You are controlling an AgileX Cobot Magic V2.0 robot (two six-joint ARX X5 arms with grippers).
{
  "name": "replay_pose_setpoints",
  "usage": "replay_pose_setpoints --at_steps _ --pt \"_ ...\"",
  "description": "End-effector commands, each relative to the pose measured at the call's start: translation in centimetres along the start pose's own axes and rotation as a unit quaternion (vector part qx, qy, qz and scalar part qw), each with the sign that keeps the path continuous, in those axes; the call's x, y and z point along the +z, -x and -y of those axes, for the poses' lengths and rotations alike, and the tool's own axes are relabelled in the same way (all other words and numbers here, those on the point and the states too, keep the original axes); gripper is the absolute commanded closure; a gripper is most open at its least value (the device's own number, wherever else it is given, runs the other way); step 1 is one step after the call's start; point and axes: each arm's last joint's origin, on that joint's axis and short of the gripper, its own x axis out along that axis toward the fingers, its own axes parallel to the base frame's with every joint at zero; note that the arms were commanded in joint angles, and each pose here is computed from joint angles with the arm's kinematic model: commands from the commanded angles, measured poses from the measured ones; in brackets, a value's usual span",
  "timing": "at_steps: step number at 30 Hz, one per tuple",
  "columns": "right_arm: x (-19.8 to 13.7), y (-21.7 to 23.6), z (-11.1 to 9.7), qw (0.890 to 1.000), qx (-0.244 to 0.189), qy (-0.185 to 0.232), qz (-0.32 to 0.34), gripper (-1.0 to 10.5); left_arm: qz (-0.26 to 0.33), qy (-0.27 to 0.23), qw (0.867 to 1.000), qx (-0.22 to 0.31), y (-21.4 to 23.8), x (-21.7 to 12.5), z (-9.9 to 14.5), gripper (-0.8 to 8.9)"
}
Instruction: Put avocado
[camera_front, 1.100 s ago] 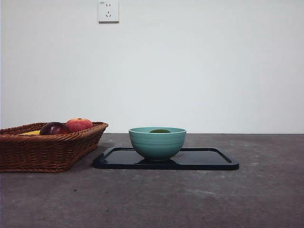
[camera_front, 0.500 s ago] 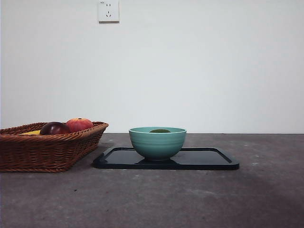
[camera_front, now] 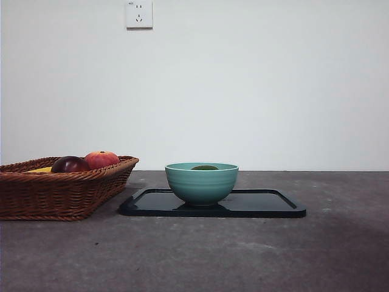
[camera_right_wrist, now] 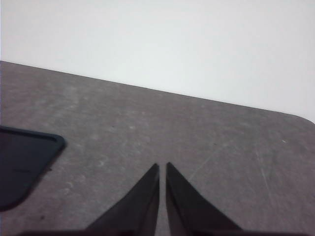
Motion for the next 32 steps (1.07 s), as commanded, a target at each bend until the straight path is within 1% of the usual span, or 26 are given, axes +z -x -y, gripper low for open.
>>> replay_pose_setpoints --at_steps 1,5,16,23,32 --pt "-0.3 0.0 0.0 1.0 -0.002 0.002 -0.006 9.3 -0.013 -0.006 1.0 0.002 -0.2 -0.7 0.0 7.95" --pt "-0.8 -0.2 0.0 1.0 -0.001 0.0 -0.015 9.3 -0.013 -0.006 1.0 0.002 -0.2 -0.7 0.0 7.95" --pt "-2.4 -0.4 -0.2 0.997 -0.003 -0.06 -0.044 9.3 -0.013 -0.006 1.0 0.002 -0.2 -0.7 0.0 7.95" --pt "-2.6 -0.5 -0.1 0.995 -0.009 -0.081 -0.05 9.3 -0.013 -0.006 1.0 0.002 -0.2 -0.7 0.0 7.95" --pt "-2.9 -0.4 -0.2 0.993 -0.009 -0.094 -0.068 9.3 -0.013 -0.006 1.0 0.002 -0.2 -0.7 0.0 7.95"
